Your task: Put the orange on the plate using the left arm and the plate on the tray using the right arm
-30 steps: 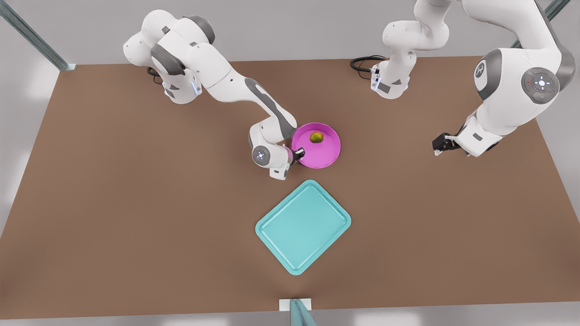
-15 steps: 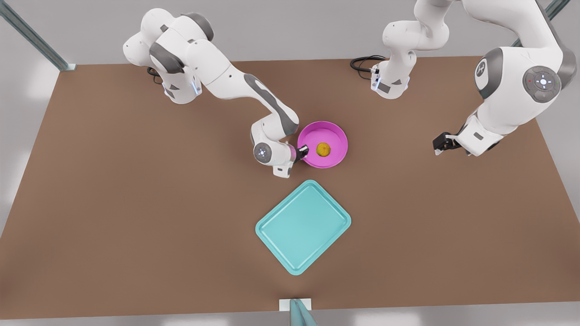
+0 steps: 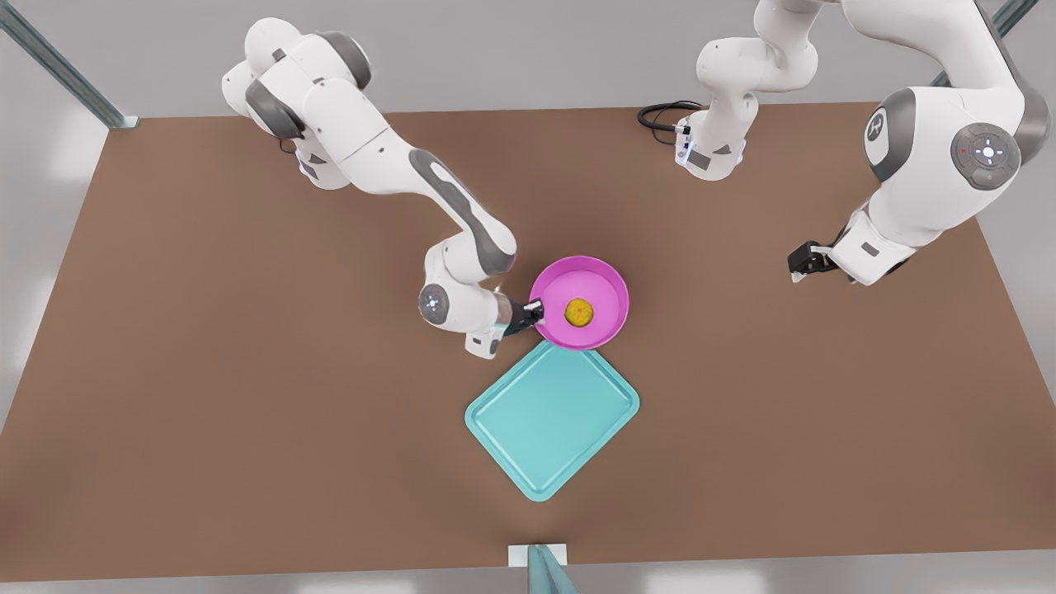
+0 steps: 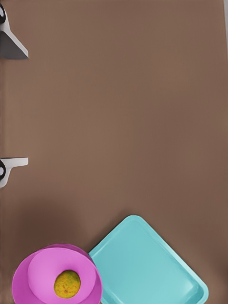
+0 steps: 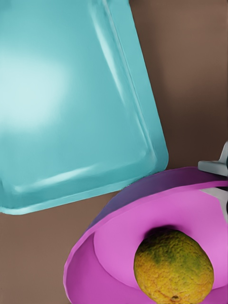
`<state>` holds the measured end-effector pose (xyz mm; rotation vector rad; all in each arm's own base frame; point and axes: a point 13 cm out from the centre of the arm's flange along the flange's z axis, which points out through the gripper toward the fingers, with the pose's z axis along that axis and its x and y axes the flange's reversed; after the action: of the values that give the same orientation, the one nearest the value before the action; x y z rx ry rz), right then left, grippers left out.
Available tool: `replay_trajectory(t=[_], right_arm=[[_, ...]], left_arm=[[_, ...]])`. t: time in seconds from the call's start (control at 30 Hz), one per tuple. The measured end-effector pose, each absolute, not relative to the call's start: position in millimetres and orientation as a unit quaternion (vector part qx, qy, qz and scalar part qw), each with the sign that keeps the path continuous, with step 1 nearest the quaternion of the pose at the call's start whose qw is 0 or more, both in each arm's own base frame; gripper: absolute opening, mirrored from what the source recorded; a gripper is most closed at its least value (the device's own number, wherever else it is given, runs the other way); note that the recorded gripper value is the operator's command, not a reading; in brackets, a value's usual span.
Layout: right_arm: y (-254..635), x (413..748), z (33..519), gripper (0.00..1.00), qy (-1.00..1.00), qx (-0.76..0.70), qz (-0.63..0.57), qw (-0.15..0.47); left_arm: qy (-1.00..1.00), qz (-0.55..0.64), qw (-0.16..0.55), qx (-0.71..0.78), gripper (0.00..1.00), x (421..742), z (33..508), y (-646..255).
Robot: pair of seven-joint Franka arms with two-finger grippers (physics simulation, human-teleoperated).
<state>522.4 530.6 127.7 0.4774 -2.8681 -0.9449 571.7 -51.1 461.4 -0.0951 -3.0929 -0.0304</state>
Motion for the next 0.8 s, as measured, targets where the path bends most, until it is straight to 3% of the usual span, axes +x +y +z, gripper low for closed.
replay_trajectory(t=[0.3,0.5,0.63,0.8], right_arm=[[434,637,160,0.21,-0.942,0.076,-0.325,-0.015],[400,697,146,0.21,-0.941,0.046,-0.332,-0.042],[409,718,133,0.21,-0.938,0.04,-0.34,-0.052],[428,719,116,0.21,-0.937,0.037,-0.344,-0.048]], left_arm=[[-0.999,-0.009,0.024,-0.03,1.0,570,467,-51],[-0.999,-0.009,0.03,-0.03,1.0,568,465,-52],[-0.999,-0.011,0.033,-0.035,1.0,578,459,-60],[-0.999,-0.011,0.035,-0.036,1.0,579,458,-62]])
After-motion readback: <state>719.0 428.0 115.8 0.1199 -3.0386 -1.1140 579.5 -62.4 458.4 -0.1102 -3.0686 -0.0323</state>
